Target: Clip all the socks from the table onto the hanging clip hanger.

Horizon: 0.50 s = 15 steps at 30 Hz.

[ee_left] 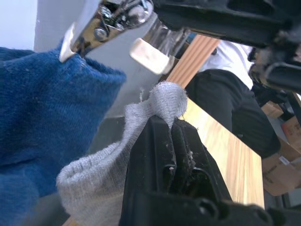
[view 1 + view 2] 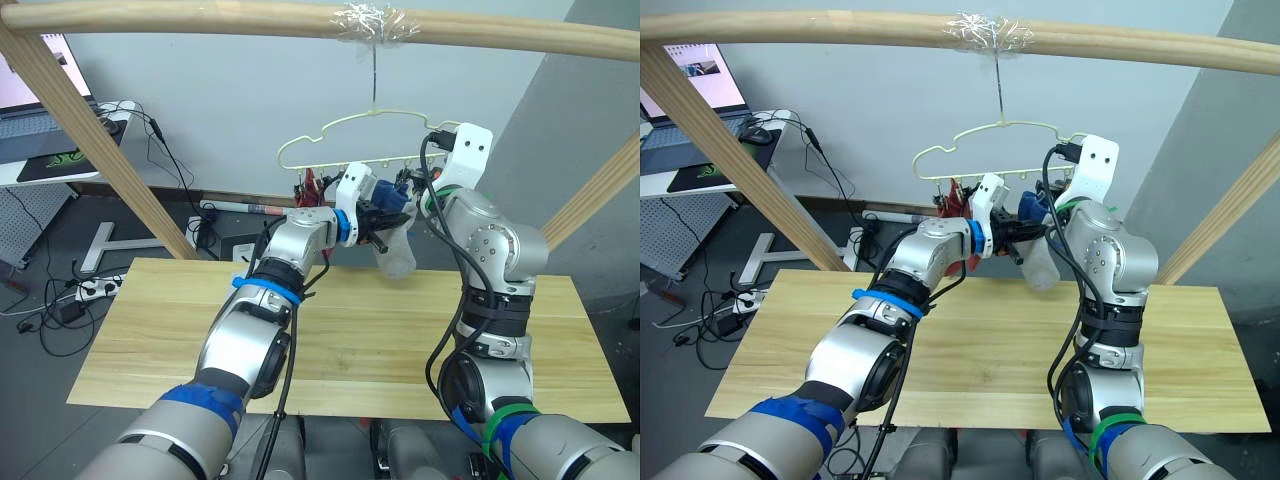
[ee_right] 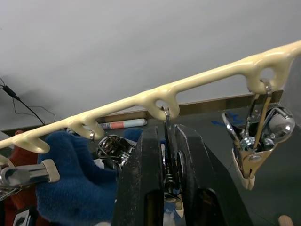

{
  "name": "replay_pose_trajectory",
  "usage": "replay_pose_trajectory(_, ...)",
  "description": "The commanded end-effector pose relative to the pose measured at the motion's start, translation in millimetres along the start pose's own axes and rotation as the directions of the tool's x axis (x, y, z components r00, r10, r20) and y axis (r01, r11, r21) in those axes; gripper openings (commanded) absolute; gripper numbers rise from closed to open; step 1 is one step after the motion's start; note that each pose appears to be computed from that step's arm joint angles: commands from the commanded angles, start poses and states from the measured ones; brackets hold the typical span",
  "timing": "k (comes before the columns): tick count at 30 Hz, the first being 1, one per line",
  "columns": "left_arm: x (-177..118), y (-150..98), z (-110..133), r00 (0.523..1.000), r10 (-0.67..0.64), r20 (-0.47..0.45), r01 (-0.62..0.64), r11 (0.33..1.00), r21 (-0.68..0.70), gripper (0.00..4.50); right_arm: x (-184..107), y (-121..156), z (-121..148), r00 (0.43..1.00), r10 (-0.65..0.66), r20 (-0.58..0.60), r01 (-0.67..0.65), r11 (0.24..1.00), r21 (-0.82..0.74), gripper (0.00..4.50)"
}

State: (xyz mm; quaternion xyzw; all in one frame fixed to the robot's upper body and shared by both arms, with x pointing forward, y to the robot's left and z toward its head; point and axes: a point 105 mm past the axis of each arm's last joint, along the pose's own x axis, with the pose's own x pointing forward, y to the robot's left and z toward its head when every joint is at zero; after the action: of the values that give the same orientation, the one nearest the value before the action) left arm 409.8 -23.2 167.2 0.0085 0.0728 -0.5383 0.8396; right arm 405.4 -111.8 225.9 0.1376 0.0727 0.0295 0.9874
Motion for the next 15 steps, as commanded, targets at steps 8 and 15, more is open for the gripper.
replay_pose_trajectory(8, 6.7, -1.4, 25.4, 0.998, -0.004, 0.059, 0.001, 0.998, 0.062, 0.03, -9.0, 9.5, 21.1, 0.997, 0.04, 0.071, -0.04, 0.999, 0.0, 0.11)
replay_pose_trajectory(15, 9.8, -2.8, 24.1, 0.998, -0.006, 0.055, 0.002, 0.998, 0.066, 0.03, -9.1, 10.1, 20.8, 0.997, 0.042, 0.069, -0.042, 0.999, 0.002, 0.11)
